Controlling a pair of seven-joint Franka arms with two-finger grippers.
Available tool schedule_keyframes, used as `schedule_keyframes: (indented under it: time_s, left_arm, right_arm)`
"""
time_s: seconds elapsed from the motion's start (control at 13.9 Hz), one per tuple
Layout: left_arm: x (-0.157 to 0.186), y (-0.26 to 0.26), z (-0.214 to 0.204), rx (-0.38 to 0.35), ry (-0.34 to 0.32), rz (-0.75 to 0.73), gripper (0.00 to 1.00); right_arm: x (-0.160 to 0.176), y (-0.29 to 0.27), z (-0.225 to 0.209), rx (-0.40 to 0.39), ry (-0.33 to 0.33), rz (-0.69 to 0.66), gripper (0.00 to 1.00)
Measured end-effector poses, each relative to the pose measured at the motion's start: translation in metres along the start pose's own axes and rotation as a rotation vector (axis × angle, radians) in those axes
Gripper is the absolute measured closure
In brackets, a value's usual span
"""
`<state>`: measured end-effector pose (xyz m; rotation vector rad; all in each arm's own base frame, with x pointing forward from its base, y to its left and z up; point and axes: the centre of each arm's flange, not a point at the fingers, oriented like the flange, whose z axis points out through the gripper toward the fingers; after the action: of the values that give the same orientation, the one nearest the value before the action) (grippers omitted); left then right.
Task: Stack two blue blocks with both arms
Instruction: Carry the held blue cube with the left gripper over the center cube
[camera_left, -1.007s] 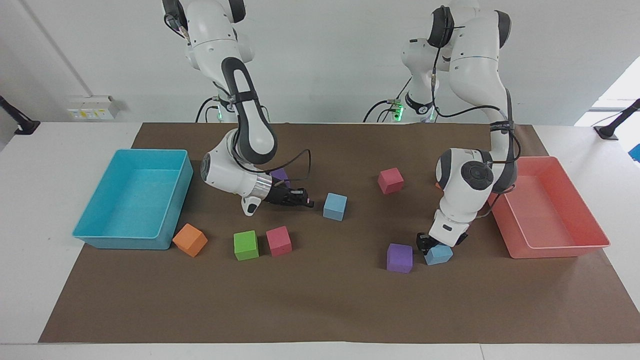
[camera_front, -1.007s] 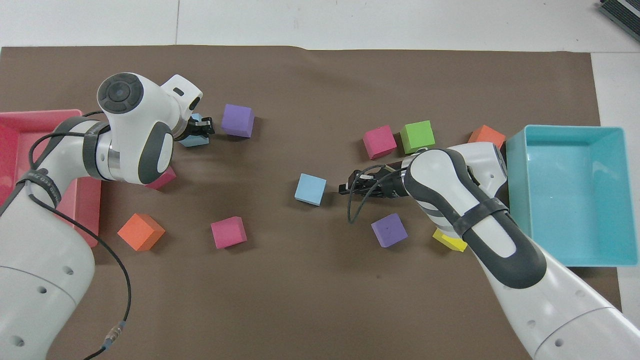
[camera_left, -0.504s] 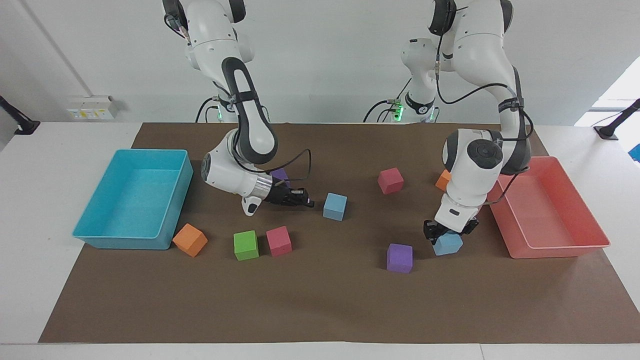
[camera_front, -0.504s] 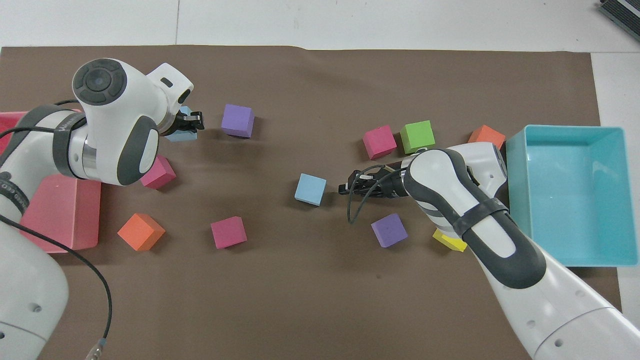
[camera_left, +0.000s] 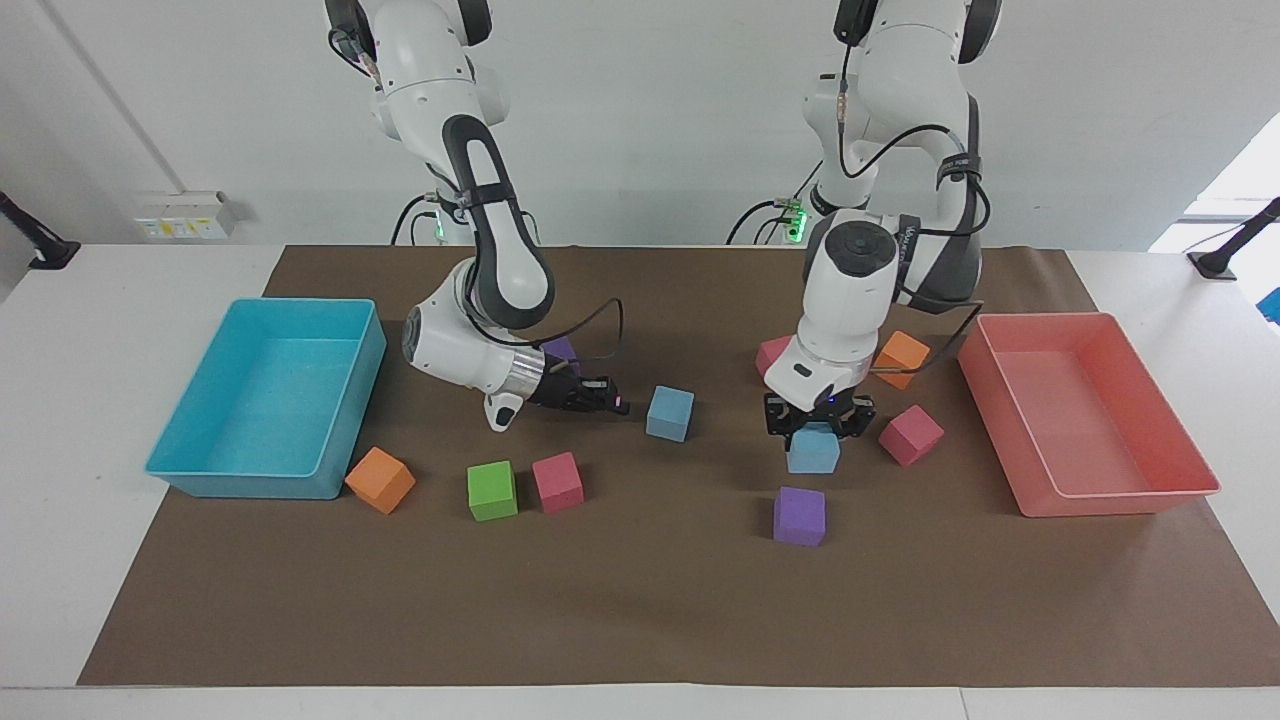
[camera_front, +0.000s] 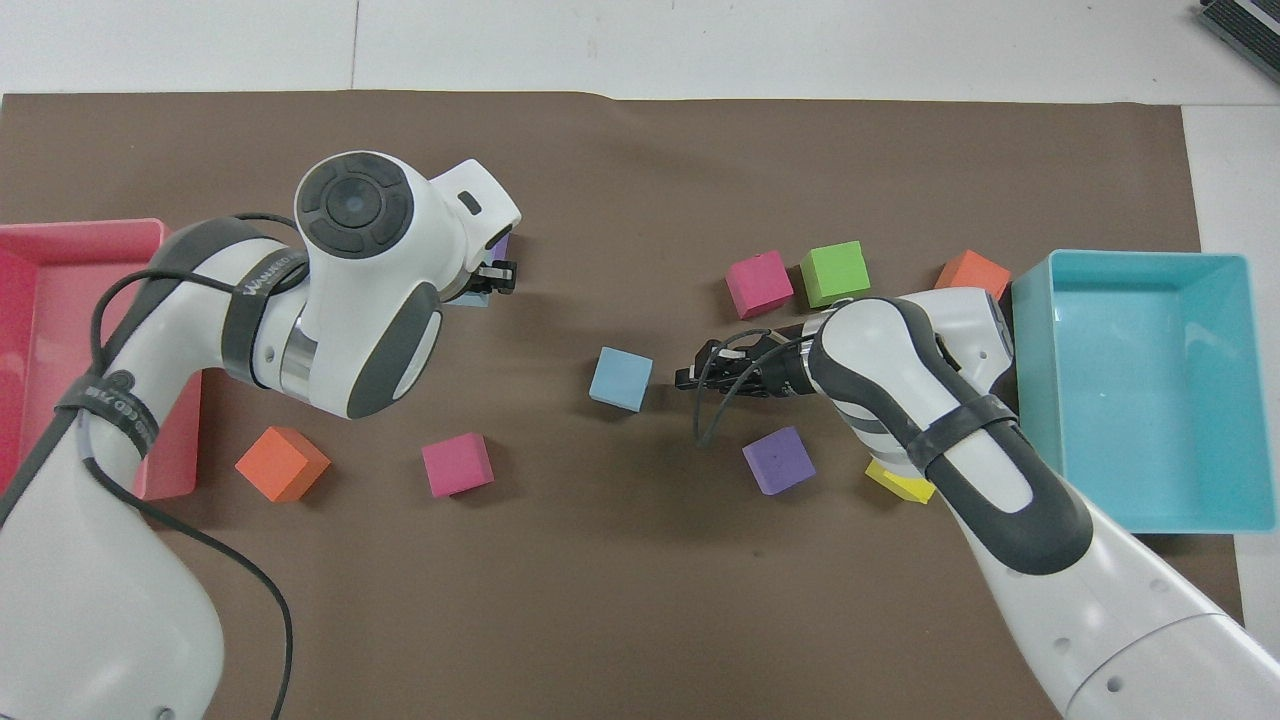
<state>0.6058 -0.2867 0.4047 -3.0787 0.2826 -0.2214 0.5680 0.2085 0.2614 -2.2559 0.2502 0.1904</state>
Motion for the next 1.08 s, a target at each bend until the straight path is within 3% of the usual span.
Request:
schedule_keyframes:
  time_s: [0.58, 1.08]
  left_arm:
    - [-0.040, 0.110, -0.007, -0.026, 0.000, 0.079, 0.42]
    - [-0.067, 0.158, 0.012, -0.025, -0.027, 0.079, 0.42]
  right_arm:
    - [0.000, 0.003, 0.005, 0.002, -0.004, 0.009, 0.99]
    - [0.000, 0.003, 0.005, 0.003, -0.004, 0.009, 0.99]
